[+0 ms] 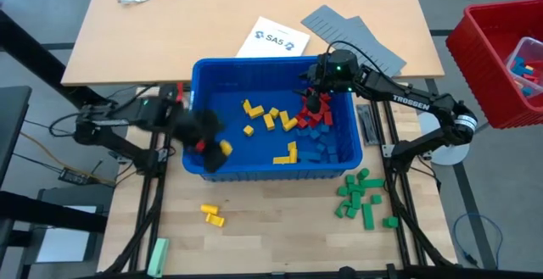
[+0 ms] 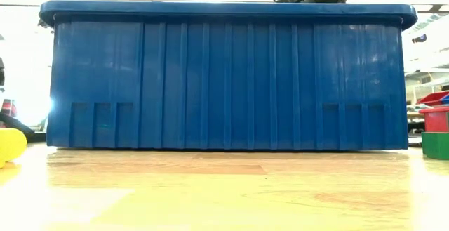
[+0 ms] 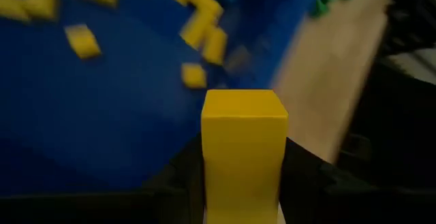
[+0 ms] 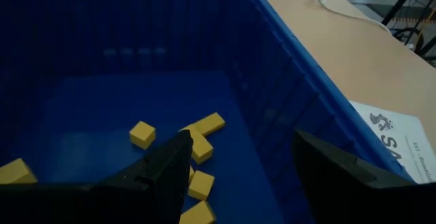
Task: Sort blocks
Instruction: Remove the yellow block from the blue bin
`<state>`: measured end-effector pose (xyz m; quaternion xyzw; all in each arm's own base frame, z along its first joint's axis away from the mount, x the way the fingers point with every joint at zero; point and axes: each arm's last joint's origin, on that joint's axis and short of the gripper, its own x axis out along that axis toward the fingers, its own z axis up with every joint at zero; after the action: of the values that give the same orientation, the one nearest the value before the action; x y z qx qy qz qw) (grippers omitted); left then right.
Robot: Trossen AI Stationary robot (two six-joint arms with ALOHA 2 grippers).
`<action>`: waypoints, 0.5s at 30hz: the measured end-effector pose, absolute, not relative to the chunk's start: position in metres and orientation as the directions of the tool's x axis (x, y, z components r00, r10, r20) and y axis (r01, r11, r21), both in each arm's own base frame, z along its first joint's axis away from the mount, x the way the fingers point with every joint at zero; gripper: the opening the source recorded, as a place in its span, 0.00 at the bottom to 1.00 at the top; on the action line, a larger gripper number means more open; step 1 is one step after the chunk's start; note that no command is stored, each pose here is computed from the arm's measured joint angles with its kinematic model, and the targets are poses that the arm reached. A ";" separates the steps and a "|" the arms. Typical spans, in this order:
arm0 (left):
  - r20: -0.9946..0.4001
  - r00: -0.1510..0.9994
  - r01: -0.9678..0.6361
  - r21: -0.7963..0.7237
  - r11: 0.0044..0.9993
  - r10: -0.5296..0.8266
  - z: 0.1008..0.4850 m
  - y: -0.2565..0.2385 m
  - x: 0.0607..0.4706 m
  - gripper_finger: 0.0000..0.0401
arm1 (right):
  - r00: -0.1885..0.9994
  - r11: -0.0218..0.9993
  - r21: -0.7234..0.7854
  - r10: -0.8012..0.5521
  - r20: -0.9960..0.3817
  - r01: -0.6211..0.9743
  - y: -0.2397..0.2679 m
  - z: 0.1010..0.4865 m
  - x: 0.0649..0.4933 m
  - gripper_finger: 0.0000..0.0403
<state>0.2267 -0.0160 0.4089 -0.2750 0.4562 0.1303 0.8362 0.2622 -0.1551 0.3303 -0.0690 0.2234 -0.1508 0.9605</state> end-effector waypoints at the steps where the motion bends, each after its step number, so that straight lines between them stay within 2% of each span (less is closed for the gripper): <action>1: -0.838 0.543 -0.483 -0.361 0.798 -0.051 0.409 -0.027 0.224 0.34 | 0.853 0.944 -0.202 -0.324 -0.409 0.262 -0.155 0.330 0.262 0.59; 5: -0.826 0.562 -0.509 -0.386 0.769 -0.042 0.410 -0.067 0.216 0.34 | 0.853 0.944 -0.201 -0.324 -0.408 0.262 -0.155 0.330 0.262 0.59; 9: -0.825 0.566 -0.591 -0.402 0.699 0.004 0.407 -0.097 0.205 0.34 | 0.854 0.944 -0.202 -0.325 -0.407 0.263 -0.155 0.330 0.262 0.59; 15: -0.868 0.496 -0.701 -0.379 0.604 0.031 0.372 -0.131 0.191 0.34 | 0.854 0.944 -0.202 -0.324 -0.407 0.261 -0.155 0.331 0.262 0.59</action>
<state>0.1910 -0.1313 0.3721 -0.3778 0.4435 0.2354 0.7779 0.2621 -0.1552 0.3305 -0.0699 0.2229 -0.1524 0.9603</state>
